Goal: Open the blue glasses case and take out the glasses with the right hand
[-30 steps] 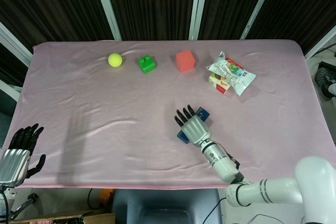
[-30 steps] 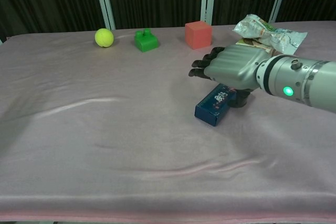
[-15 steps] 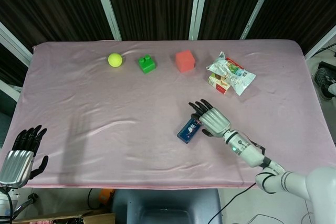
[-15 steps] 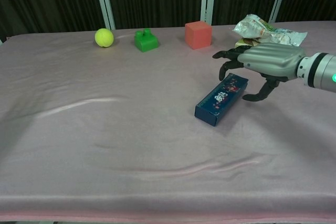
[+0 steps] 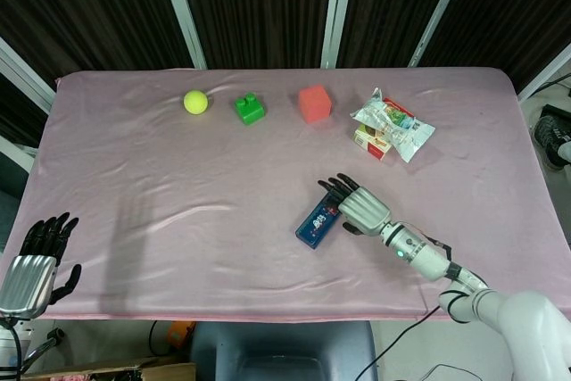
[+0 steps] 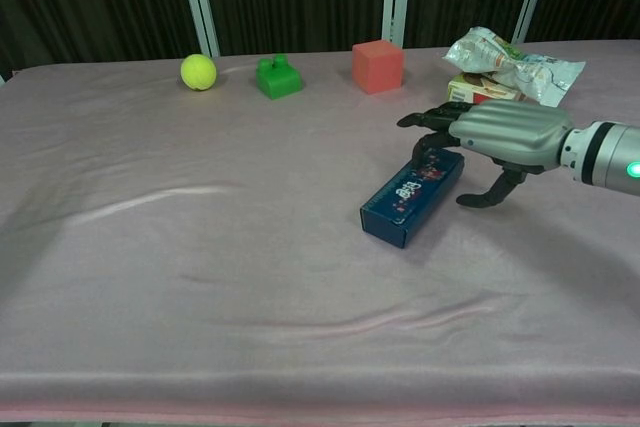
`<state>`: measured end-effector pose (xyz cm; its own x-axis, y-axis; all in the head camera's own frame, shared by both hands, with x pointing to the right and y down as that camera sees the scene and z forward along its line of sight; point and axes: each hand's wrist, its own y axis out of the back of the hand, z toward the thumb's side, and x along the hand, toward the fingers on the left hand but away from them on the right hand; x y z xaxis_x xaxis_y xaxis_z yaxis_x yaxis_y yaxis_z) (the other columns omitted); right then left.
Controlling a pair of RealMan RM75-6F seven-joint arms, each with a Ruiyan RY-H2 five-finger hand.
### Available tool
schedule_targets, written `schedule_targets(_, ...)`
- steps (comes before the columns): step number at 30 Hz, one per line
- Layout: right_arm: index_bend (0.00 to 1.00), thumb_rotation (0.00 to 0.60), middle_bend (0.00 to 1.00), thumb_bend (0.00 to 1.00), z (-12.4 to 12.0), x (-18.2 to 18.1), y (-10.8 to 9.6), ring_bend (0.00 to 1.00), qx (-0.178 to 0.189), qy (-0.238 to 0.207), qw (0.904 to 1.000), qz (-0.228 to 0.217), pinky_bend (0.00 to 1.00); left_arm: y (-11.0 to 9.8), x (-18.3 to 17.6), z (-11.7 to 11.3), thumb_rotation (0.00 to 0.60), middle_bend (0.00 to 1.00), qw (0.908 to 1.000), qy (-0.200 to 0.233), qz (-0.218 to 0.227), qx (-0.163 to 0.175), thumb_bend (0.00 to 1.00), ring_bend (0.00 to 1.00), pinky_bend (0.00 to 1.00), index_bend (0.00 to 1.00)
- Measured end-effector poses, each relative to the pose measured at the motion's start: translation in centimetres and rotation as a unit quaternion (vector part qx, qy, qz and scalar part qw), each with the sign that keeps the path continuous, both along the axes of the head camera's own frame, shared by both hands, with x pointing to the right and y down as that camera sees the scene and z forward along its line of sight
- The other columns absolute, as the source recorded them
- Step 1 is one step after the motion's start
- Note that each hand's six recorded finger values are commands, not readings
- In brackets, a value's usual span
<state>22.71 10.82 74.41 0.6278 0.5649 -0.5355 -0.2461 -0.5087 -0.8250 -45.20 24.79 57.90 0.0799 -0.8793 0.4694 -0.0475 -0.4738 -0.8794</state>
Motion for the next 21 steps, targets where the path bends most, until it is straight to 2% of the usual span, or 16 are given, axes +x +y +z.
schedule_targets(15,0.58,0.600,0.11,0.43,-0.3,-0.8,-1.2,0.03,0.000,-0.012,0.9998,0.013,0.00,0.0,0.0,0.1,0.600,0.00,1.0000,-0.001,0.003,-0.002,0.41,0.00,0.04,0.00)
schedule_targets(21,0.60,0.600,0.11,0.48,-0.5,-1.3,-1.2,0.03,-0.001,-0.011,0.9999,0.009,0.00,0.0,0.0,0.0,0.600,0.00,1.0000,0.000,0.004,0.000,0.41,0.00,0.04,0.00)
